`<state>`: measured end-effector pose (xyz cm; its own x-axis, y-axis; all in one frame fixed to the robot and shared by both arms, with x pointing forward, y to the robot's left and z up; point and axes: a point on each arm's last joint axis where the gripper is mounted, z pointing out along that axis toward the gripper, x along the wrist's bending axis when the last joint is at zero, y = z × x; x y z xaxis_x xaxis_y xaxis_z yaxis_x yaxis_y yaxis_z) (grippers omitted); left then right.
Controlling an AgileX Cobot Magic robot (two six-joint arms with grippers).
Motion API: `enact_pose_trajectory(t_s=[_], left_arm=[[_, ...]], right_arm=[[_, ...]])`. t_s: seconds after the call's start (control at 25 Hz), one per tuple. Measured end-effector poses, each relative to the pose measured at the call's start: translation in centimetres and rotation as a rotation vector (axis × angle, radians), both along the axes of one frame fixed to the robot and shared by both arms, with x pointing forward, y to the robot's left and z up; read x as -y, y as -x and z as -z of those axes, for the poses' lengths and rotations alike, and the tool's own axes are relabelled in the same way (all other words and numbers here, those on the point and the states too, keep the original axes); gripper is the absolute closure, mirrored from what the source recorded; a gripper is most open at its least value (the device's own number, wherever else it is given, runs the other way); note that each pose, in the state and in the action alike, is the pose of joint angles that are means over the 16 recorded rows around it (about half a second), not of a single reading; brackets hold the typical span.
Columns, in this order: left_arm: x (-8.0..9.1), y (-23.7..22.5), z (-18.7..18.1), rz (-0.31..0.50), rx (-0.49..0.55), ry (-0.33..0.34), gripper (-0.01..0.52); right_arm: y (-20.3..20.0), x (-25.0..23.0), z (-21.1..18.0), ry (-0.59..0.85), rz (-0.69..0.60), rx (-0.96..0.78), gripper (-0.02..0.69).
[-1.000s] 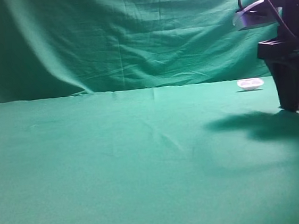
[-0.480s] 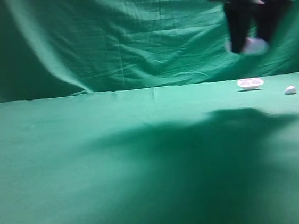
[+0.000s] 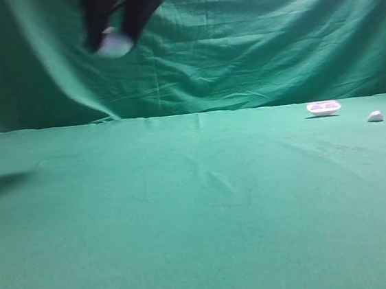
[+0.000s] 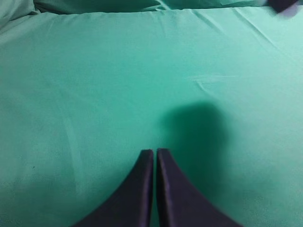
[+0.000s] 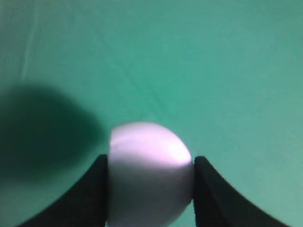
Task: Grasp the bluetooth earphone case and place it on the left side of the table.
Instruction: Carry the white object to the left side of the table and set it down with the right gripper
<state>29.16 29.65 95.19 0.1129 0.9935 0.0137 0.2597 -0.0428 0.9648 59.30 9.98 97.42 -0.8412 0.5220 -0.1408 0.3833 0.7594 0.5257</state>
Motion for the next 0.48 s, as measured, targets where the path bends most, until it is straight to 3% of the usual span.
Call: enact_pose_trajectory(t_s=[0.2, 0.48], left_arm=[[0.0, 0.0, 0.0, 0.000, 0.000, 0.000, 0.514], [0.0, 0.0, 0.0, 0.000, 0.000, 0.000, 0.514]], right_arm=[[0.3, -1.8, 2.3, -0.016, -0.028, 0.013, 0.325], [0.3, -2.1, 2.6, -0.034, -0.035, 0.030, 0.191]])
